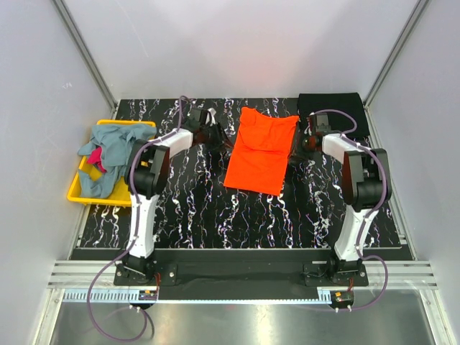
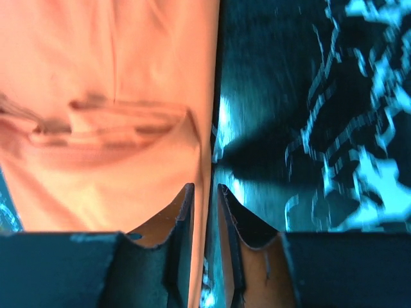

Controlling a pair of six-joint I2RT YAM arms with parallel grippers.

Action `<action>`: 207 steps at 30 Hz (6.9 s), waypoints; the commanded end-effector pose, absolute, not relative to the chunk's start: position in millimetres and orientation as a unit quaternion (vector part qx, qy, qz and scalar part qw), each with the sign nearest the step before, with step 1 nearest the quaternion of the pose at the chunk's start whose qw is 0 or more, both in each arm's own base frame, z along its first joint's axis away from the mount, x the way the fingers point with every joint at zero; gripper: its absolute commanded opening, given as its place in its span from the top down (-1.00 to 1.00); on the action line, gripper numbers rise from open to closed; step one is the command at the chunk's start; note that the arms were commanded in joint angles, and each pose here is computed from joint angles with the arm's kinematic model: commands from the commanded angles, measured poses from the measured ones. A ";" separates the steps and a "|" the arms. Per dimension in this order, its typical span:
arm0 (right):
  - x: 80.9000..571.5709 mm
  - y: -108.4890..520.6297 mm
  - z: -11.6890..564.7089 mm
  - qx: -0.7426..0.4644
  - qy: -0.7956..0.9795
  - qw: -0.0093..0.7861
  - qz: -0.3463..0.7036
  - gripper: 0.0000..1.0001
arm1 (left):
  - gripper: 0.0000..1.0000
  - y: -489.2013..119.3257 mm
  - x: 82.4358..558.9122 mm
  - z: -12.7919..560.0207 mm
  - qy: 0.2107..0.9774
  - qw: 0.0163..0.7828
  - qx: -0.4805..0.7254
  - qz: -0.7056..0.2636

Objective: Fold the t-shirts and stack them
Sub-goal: Fold the tshirt

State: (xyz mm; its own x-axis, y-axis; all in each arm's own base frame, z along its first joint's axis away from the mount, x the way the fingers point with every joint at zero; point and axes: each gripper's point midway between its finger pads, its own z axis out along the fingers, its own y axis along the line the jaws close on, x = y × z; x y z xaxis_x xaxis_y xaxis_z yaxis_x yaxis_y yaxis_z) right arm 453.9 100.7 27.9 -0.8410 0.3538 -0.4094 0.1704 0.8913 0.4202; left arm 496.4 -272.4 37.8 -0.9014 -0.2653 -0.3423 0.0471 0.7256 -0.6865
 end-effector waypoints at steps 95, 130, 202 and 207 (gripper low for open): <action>527.1 234.7 103.2 0.045 0.908 0.297 0.292 0.89 | 1.00 -272.7 331.1 14.9 0.953 0.179 -0.002 -0.245; 481.8 269.1 83.3 -0.005 0.914 0.283 0.290 0.88 | 1.00 -276.7 330.8 12.5 0.953 0.175 -0.003 -0.245; 492.6 262.3 85.0 -0.033 0.916 0.341 0.210 0.90 | 1.00 -280.5 327.4 22.1 0.950 0.178 0.000 -0.255; 487.1 271.4 76.2 -0.037 0.917 0.333 0.215 0.91 | 1.00 -280.2 326.2 20.4 0.951 0.177 0.000 -0.253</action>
State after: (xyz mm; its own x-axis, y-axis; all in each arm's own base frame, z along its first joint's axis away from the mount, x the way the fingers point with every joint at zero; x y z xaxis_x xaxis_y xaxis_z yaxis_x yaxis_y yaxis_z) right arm 481.9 256.9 46.2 -0.8195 0.0618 -0.5697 -0.1686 0.9241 0.3428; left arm 333.4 -283.1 20.6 -0.9332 -0.1030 -0.3443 0.0917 0.8580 -0.5053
